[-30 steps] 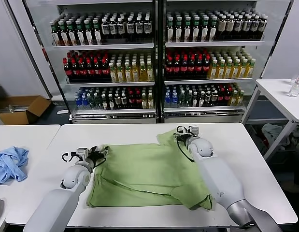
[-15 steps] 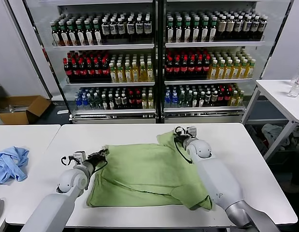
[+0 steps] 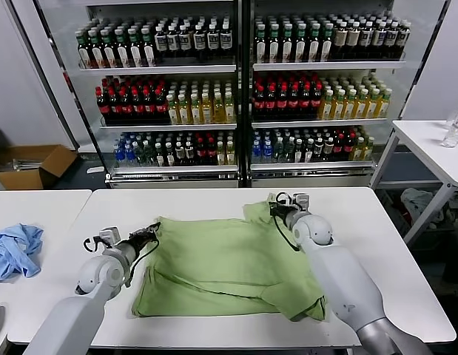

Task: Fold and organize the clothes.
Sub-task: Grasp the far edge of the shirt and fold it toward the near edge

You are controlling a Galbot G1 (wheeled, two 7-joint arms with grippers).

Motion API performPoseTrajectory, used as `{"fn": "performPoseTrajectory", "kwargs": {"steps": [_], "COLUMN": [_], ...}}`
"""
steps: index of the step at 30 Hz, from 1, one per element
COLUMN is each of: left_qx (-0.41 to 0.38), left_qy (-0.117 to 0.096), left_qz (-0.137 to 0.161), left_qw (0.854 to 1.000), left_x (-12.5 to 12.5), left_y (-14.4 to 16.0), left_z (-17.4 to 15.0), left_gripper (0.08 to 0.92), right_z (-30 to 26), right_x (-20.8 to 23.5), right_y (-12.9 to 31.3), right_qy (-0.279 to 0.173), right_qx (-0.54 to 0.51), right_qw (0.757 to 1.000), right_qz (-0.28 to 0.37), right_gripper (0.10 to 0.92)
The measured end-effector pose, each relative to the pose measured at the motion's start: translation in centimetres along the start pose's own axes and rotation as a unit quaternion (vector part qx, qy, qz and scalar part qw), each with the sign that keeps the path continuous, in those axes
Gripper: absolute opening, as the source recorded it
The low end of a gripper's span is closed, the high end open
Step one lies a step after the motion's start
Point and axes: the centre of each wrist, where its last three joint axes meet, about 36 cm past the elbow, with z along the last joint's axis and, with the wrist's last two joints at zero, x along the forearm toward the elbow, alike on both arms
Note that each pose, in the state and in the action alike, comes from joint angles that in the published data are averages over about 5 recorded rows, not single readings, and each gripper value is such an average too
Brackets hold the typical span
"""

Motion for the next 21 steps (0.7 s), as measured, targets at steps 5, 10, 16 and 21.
{"fn": "performPoseTrajectory", "kwargs": {"steps": [5,10,16,21], "left_qx": [0.015,0.023,0.024,0.017], "left_qy": [-0.016,-0.024,-0.024,-0.012], "left_qz": [0.017,0.033,0.046,0.049], "left_qw": [1.0,0.999,0.998,0.999], "left_x": [1.9,4.3,7.3,9.3], "left_y": [-0.6,-1.3,-2.0,-2.4], "left_z": [-0.5,-0.2,0.6,1.6], "left_gripper": [0.084,0.084,0.084,0.084], "right_z": [0.1,0.9,2.8,4.4], "right_x": [3.0,6.6,11.9,16.3], "right_y": [-0.6,-1.2,-2.2,-2.9], "right_qy": [-0.018,-0.034,-0.045,-0.049], "right_qx": [-0.006,-0.011,-0.018,-0.025], "right_qw": [1.0,0.999,0.999,0.998], "right_qz": [-0.005,-0.008,-0.004,0.004], "right_gripper": [0.105,0.105,0.105,0.105]}}
